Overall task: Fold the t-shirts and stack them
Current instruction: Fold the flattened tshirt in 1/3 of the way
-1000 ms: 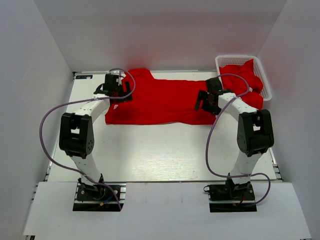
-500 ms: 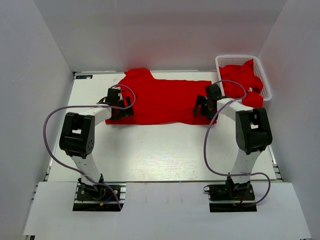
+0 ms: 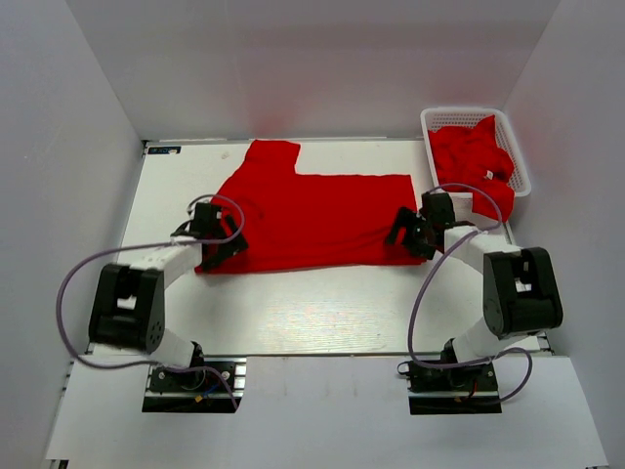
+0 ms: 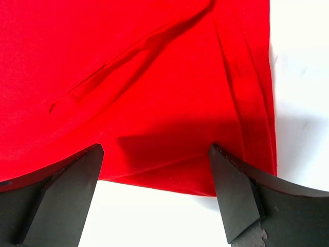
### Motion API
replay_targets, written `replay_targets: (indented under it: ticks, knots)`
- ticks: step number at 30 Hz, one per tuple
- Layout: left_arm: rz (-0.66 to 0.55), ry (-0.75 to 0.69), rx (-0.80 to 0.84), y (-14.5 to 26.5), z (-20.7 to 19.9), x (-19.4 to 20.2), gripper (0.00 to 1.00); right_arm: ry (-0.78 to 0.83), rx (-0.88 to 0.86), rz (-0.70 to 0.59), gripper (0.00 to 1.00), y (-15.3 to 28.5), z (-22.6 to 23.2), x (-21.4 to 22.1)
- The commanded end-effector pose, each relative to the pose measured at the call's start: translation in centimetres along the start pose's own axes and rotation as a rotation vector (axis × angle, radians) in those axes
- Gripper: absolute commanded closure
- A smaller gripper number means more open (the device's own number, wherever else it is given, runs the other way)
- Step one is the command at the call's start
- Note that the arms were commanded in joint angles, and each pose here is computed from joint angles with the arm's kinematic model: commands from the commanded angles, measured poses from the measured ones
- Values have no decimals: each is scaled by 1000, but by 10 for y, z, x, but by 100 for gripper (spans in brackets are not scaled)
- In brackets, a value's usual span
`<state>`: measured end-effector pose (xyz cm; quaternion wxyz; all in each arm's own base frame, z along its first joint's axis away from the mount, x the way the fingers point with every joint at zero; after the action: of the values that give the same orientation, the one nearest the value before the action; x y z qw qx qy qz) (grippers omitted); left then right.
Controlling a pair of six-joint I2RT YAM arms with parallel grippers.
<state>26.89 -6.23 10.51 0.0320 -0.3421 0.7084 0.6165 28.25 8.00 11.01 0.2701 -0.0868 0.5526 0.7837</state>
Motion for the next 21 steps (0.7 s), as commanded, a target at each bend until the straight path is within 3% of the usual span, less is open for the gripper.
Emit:
replay_targets:
  ticks: [1, 5, 6, 9, 13, 18, 21]
  knots:
    - [407, 124, -296, 27, 60, 92, 0, -34, 88, 313, 10, 14, -28, 63]
    - [388, 194, -180, 57, 58, 106, 0, -40, 51, 352, 10, 36, -31, 87]
    - [332, 200, -108, 67, 54, 100, 0, -51, 50, 361, 10, 40, -32, 90]
    - [306, 220, -140, 87, 59, 102, 0, -57, 70, 349, 10, 53, -36, 99]
    - [256, 230, -48, 102, 53, 95, 0, -28, 64, 320, 10, 71, -33, 98]
    - [150, 183, -43, 118, 37, 59, 0, 18, 45, 244, 10, 80, -18, 67]
    - [26, 158, -31, 128, 24, 27, 0, 33, 11, 224, 10, 80, -10, 53]
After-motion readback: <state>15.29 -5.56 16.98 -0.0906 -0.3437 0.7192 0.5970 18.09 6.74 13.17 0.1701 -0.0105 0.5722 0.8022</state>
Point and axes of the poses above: each gripper's point midway between its finger pads, its own y axis back along the fingers, its own z axis along the line the jaws close on, x = y × z, the point moved 10 cm from there along y, back along the fingers, and after that the axes turned 1 degree about -y, right-handed, at the moved point
